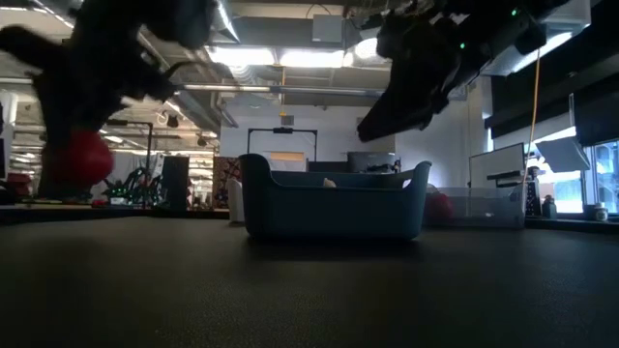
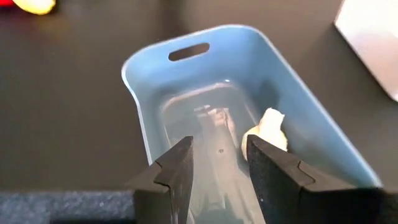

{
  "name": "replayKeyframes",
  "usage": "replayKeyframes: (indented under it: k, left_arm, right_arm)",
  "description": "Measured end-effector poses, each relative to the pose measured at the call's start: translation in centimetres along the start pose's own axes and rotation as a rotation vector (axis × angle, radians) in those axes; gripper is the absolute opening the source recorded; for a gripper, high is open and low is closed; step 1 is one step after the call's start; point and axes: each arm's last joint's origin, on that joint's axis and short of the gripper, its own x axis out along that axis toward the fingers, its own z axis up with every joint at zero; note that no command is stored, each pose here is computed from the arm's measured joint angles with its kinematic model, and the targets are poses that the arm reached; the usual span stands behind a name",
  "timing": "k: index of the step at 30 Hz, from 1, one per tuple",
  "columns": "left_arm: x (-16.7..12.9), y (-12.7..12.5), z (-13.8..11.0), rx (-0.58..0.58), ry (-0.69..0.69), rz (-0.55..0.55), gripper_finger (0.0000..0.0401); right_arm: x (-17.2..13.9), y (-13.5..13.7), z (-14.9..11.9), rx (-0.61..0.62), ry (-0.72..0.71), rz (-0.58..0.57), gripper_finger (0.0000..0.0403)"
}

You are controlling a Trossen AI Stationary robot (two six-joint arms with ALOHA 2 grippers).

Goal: Sort produce into baskets
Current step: Put the red tomato into the black bin

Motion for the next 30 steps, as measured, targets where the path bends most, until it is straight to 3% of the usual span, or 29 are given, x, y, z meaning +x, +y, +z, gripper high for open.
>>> replayKeyframes:
  k: [11,21,30]
  left_arm:
    - [-6.9,0.3,1.6,-0.037,-0.302,-0.063,0.0217]
    - [-12.1,0.5,3.1,-0.014,-0.622,-0.155,0.0218]
    - [-13.0,0.0,6.4,0.059,-0.664,-0.131,0.0218]
  right_arm:
    - [-5.3,-0.9,0.8,0.052,0.035,0.023,0.0149]
    - [-10.7,0.4,0.1,0.068,0.039,0.077,0.0149]
    - [-13.2,2.5,-2.2,0.101,0.101,0.040,0.0149]
